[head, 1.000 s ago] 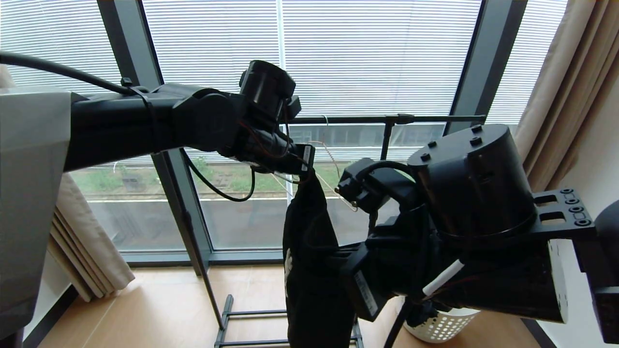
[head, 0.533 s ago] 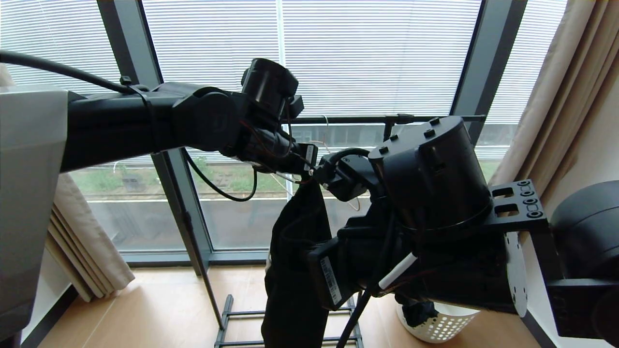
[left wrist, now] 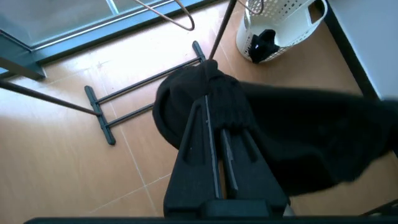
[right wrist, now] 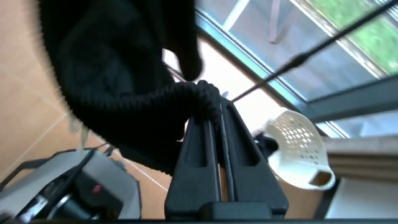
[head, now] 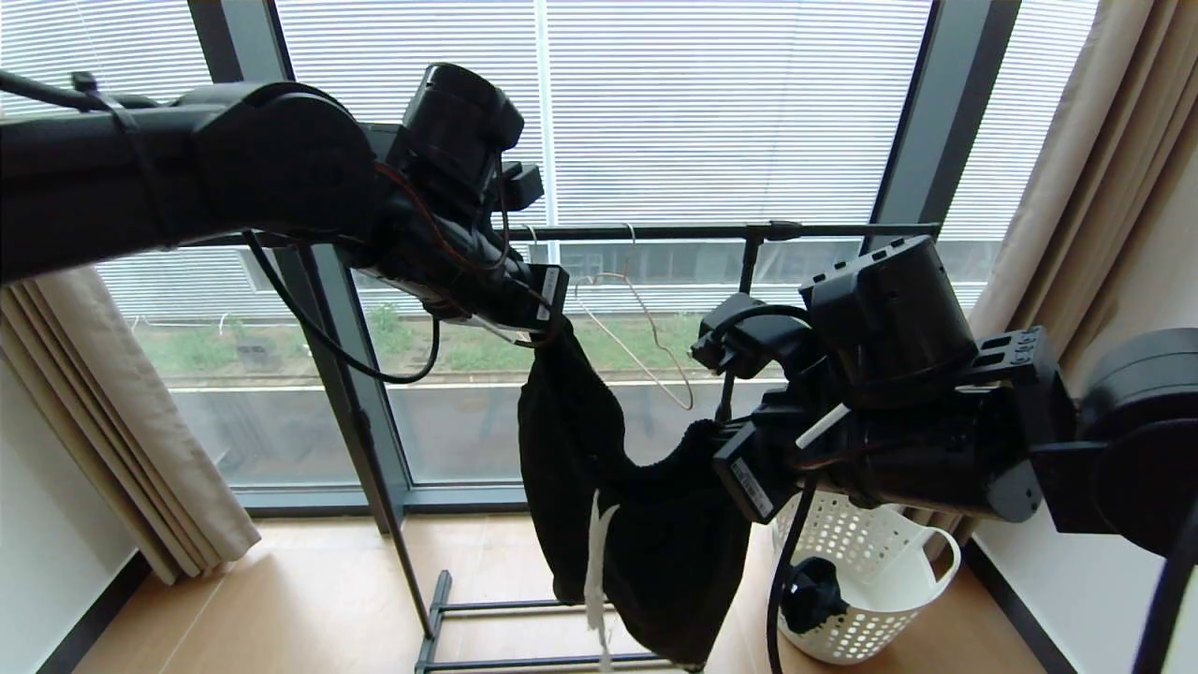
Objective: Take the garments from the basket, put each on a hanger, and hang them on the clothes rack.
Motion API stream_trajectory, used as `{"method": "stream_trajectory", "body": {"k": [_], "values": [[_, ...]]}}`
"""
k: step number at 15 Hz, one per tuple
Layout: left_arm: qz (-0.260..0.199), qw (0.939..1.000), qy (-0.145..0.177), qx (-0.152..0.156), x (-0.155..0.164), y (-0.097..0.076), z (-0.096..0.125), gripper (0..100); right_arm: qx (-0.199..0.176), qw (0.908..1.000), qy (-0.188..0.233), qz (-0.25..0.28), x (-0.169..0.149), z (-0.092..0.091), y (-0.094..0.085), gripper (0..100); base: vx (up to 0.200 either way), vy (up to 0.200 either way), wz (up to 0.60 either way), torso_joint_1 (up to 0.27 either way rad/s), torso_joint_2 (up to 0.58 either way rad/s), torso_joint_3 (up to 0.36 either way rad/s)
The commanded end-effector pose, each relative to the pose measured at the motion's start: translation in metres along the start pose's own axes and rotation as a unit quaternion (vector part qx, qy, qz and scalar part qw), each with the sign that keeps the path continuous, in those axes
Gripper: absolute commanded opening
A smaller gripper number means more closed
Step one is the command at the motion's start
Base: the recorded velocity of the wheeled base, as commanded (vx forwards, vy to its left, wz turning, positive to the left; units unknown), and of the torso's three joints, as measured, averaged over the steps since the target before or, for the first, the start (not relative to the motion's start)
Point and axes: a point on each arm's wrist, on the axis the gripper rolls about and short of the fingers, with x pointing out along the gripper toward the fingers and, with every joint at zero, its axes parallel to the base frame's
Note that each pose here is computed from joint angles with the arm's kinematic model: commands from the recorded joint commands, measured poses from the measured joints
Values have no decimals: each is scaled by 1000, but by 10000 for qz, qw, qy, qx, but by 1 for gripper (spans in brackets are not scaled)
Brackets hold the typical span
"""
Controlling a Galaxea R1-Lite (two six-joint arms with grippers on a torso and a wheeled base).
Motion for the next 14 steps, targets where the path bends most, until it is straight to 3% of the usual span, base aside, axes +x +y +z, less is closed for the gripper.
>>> {"method": "stream_trajectory", "body": {"k": [1, 4, 7, 11, 14], "values": [[18, 10000, -37, -7, -23, 3, -1, 0, 223, 9987, 119, -440, 21, 4, -23, 0, 0, 0, 0, 0, 0, 0], [237, 9989, 335, 217, -35, 4, -19, 0, 523, 9960, 41, -727, 38, 16, -40, 0, 0, 0, 0, 0, 0, 0], [208, 9940, 854, 653, -49, -5, -57, 0, 1336, 9879, -241, -744, 49, 34, -41, 0, 0, 0, 0, 0, 0, 0], [-241, 9833, 1262, 1288, -58, -43, -97, 0, 1738, 9813, -597, -566, 60, 46, -29, 0, 0, 0, 0, 0, 0, 0], [-591, 9751, 1311, 1688, -56, -69, -119, 0, 2028, 9741, -902, -425, 71, 51, -16, 0, 0, 0, 0, 0, 0, 0]]}}
